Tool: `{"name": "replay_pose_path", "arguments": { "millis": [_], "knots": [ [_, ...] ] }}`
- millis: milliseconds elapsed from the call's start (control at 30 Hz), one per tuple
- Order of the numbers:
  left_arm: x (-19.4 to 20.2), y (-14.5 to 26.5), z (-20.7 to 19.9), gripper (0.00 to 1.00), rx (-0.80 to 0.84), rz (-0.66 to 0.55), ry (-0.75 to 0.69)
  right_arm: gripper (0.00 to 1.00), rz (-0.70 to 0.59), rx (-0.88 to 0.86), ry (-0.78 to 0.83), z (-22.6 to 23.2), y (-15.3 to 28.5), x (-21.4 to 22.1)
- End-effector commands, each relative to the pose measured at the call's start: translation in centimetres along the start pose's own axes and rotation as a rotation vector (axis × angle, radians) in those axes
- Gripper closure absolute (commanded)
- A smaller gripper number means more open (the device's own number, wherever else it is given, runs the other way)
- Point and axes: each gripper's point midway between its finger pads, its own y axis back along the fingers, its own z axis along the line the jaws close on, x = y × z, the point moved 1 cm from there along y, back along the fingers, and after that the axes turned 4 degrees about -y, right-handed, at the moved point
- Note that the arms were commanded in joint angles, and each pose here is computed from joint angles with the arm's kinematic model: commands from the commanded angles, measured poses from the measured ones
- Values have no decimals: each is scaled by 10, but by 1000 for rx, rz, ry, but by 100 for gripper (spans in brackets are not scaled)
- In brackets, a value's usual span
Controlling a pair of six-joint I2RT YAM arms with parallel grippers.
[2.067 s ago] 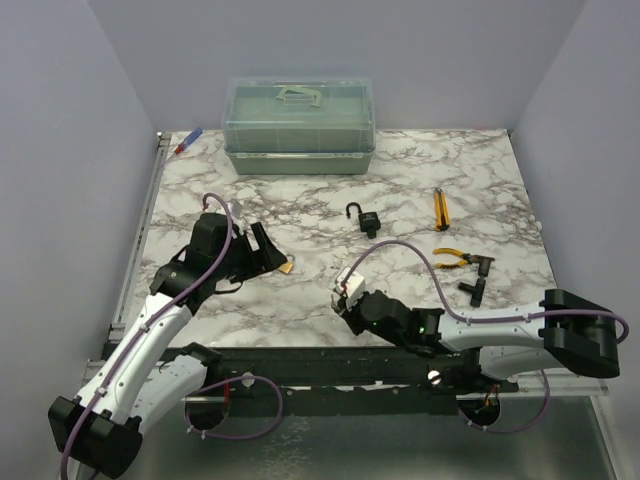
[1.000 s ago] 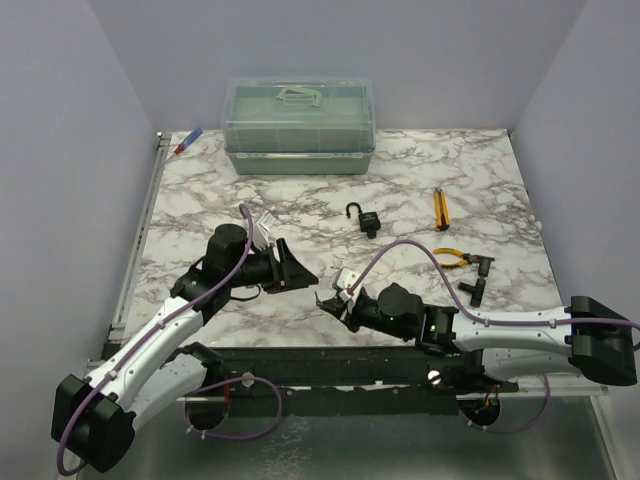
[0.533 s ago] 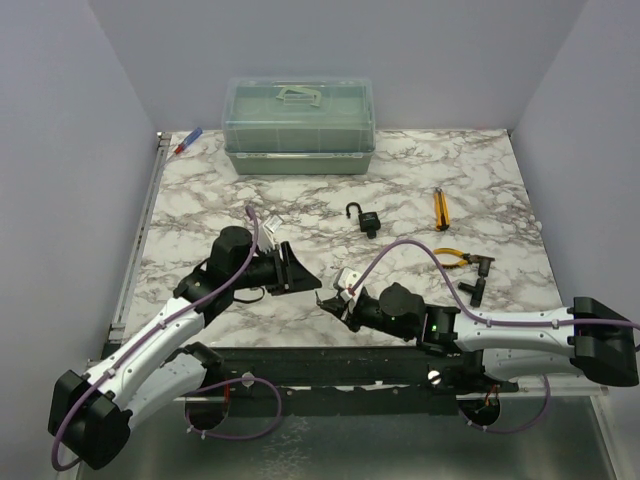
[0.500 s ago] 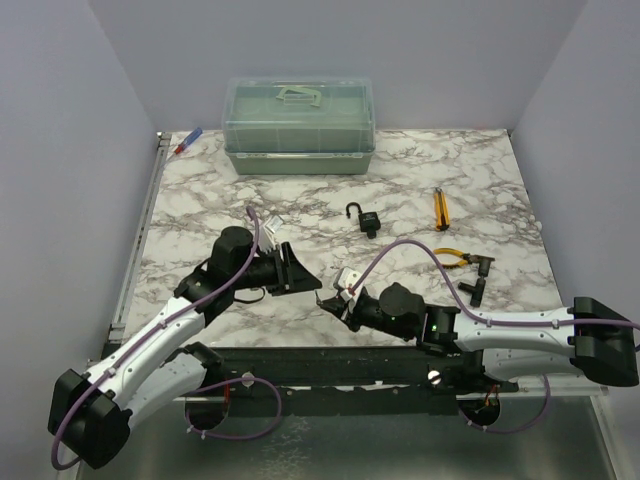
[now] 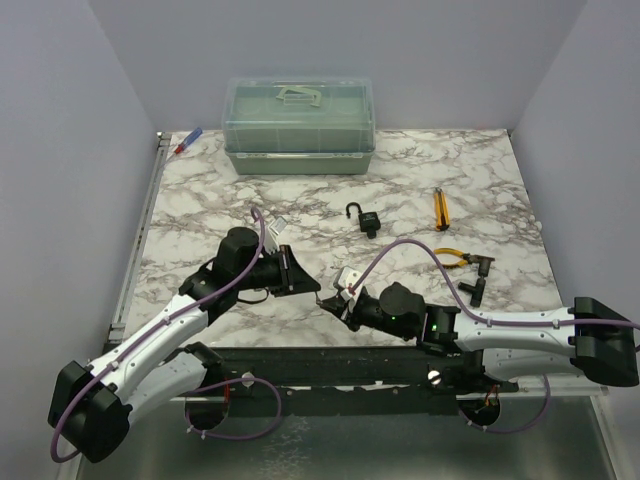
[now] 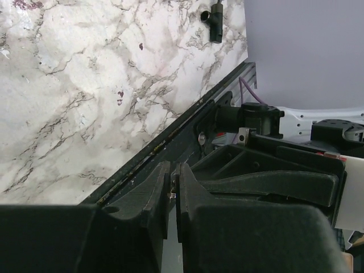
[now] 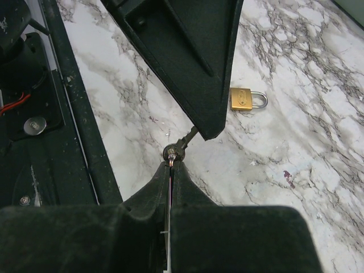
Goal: Unlock with the key
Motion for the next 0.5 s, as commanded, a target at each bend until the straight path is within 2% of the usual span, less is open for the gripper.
{"name": "replay_pose_path", "arguments": {
  "millis": [0, 167, 267, 367, 467],
  "knots": [
    [0, -2, 3, 84, -10, -13, -16, 100, -35, 10, 3, -2, 0, -16],
    [-1, -2, 4, 82, -13, -16, -18, 100, -38, 16, 2, -2, 0, -16],
    [0, -2, 4, 88, -14, -12, -17, 100, -43, 19, 1, -3, 0, -17],
    [0, -3, 4, 100, -16, -11, -18, 100, -51, 20, -1, -3, 1, -19],
    [-2, -2, 3, 100, -19, -20, -19, 100, -57, 17, -4, -3, 1, -20]
  ]
}}
